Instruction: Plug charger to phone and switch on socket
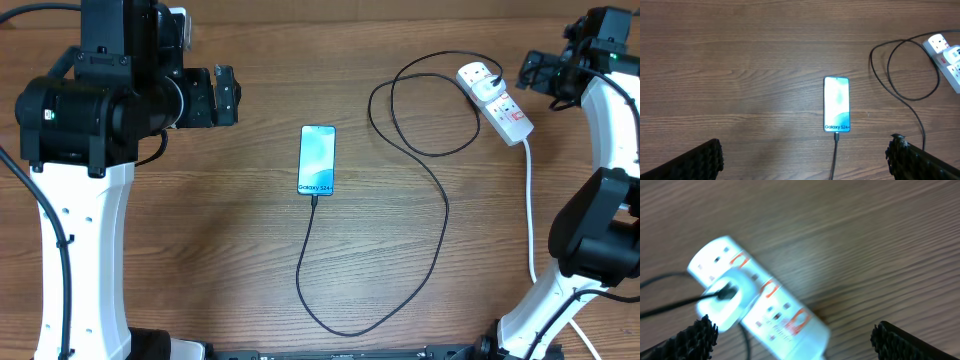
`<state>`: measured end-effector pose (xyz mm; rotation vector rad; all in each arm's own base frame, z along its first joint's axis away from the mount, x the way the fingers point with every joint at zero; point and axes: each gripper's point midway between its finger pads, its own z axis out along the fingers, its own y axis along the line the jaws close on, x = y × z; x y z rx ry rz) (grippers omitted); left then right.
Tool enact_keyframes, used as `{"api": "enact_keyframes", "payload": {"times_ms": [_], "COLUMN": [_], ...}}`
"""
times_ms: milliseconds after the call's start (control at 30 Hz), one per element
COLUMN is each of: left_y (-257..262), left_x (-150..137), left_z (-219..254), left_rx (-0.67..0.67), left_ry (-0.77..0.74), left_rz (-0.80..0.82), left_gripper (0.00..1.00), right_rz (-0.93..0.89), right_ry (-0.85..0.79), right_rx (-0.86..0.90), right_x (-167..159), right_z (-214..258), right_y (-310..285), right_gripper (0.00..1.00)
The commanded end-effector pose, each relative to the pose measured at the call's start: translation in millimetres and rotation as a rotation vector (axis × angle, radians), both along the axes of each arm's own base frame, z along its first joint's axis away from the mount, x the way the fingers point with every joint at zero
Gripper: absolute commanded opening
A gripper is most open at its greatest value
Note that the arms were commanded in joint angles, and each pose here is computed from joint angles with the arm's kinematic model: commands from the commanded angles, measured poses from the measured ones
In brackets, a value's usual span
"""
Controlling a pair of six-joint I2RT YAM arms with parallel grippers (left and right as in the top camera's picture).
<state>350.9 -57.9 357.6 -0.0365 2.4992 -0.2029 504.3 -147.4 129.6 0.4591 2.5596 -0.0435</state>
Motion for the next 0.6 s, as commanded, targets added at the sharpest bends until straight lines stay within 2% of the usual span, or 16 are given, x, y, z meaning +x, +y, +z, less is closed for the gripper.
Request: {"api": "enact_keyframes", "payload": {"times_ms": [0,33,133,367,567], "left_y": [3,3,3,3,3], "left_x": [-1,-1,-1,-1,-1], "left_z": [3,3,3,3,3], "left_rx": [0.003,0.003,0.003,0.003,0.003], "left_ry": [-0.010,-0.010,-0.010,-0.010,-0.010], "left_rz": [0.017,0.017,0.017,0.017,0.017], "left_gripper": [1.00,1.00,1.00,1.00,1.00], "right_rz": [0.048,0.031,-0.198,-0.190,-0.255], "right_ry": [-0.008,-0.009,0.017,0.111,0.201], "right_rx": [0.100,0.103,0.074,0.127,0.110], "right_x": [2,3,-4,-17,-25], "right_z": [-8,-10,-21,-54,-95], "right_y": [18,17,-9,-13,-19], "right_gripper": [1.00,1.00,1.00,1.00,0.85]}}
